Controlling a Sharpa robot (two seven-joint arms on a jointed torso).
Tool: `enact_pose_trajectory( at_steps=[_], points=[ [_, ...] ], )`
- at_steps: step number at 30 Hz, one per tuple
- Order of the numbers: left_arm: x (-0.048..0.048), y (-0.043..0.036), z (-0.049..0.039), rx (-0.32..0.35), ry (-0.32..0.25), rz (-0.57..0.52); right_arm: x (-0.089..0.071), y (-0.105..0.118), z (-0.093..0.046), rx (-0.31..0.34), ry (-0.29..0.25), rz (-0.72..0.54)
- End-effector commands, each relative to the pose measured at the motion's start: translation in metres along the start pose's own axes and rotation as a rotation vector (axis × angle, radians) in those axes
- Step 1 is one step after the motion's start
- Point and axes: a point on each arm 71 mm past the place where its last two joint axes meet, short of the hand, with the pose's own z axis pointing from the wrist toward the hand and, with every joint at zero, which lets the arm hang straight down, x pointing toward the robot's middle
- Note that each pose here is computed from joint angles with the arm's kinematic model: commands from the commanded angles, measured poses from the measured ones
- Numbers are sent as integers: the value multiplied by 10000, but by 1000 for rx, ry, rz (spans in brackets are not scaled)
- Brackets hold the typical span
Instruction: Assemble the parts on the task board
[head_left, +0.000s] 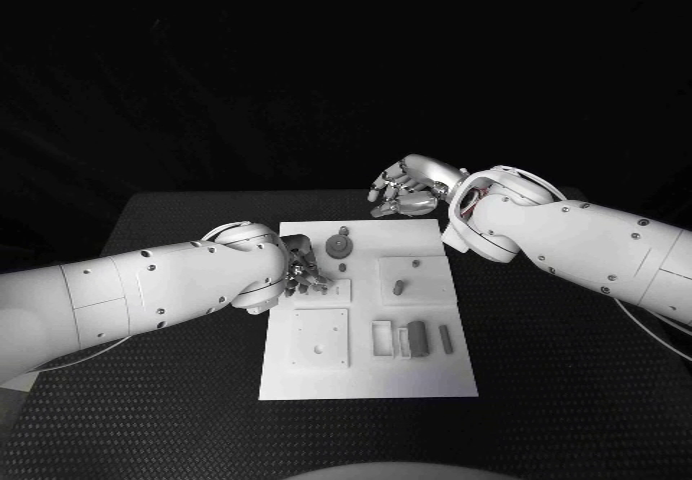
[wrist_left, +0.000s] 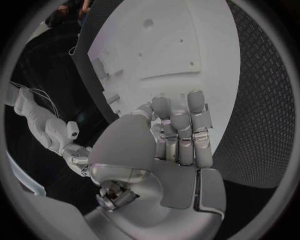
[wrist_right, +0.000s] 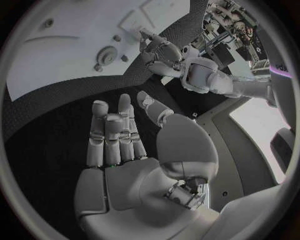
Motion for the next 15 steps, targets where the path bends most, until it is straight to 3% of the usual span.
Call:
enact_pose_trajectory(
  at_steps=[1,15],
  points=[
    [3,-14,11,7,8,39,13,16,3,-8,15,4],
    [22,-26,42,8,5,56,15,12,2,-7,19,5]
  ],
)
